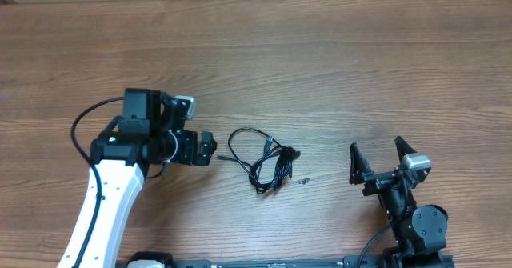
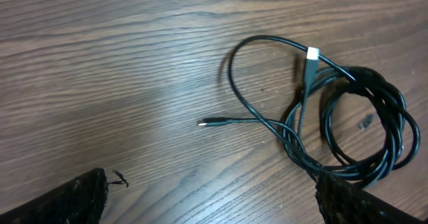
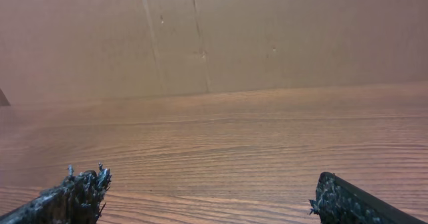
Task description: Untangle cables
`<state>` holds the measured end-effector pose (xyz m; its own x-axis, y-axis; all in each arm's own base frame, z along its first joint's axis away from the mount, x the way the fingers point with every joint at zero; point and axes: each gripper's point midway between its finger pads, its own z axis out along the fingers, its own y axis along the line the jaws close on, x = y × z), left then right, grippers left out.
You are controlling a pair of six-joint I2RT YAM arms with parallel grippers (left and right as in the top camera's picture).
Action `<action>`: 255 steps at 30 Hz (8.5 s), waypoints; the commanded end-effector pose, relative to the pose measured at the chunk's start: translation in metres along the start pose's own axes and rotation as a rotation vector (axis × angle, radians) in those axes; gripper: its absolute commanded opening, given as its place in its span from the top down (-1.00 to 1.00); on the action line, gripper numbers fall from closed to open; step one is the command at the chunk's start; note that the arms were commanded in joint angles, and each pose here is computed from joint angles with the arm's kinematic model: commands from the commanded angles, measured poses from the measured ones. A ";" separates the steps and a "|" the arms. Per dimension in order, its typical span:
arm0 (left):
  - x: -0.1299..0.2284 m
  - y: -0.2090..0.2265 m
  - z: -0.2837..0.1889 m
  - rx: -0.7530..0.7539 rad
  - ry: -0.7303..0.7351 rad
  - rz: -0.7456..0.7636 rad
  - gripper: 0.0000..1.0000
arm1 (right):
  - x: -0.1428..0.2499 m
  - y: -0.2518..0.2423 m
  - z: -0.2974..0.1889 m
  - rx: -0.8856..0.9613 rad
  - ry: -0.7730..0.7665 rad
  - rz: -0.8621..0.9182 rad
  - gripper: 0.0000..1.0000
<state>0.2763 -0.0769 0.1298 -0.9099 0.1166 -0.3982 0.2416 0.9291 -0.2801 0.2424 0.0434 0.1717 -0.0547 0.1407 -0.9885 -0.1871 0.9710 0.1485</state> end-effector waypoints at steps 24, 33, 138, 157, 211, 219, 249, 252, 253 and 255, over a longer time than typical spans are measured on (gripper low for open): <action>0.001 -0.025 0.019 0.063 0.066 0.095 -0.99 | 0.002 -0.002 0.000 0.009 -0.004 0.004 -1.00; 0.001 -0.025 0.019 0.063 0.065 0.096 -0.99 | 0.002 -0.002 0.000 0.009 -0.004 0.004 -1.00; 0.020 -0.060 0.034 0.143 0.152 0.238 -0.99 | -0.025 0.010 -0.002 -0.052 -0.109 0.028 -1.00; 0.022 -0.056 0.049 0.144 0.188 0.226 -0.99 | -0.116 0.039 -0.022 -0.040 0.339 0.192 -1.00; -0.010 -0.006 0.049 -0.072 0.075 0.059 -0.99 | 0.112 0.158 0.038 0.133 1.491 0.613 -0.46; -0.010 -0.006 0.049 -0.069 0.076 0.059 -0.99 | 0.131 0.147 0.036 0.208 1.523 0.574 -0.38; 0.010 -0.082 0.032 0.403 0.088 0.342 -1.00 | 0.079 0.181 0.085 -0.314 1.376 0.479 0.93; 0.008 -0.103 0.019 0.527 0.034 0.405 -0.99 | 0.044 0.186 0.100 -0.450 1.246 0.427 0.93; 0.007 -0.107 0.014 0.548 0.017 0.428 -0.99 | 0.032 0.186 0.104 -0.476 1.206 0.408 0.93; 0.008 -0.109 0.007 0.547 -0.002 0.460 -0.99 | 0.013 0.187 0.109 -0.520 1.138 0.359 0.93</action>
<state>0.2511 -0.1641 0.1171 -0.7840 0.4326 -0.4452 0.6177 0.6145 -0.4907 0.3053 0.2407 0.1314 -0.9867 -0.0341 -0.1591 -0.1279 0.7670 0.6288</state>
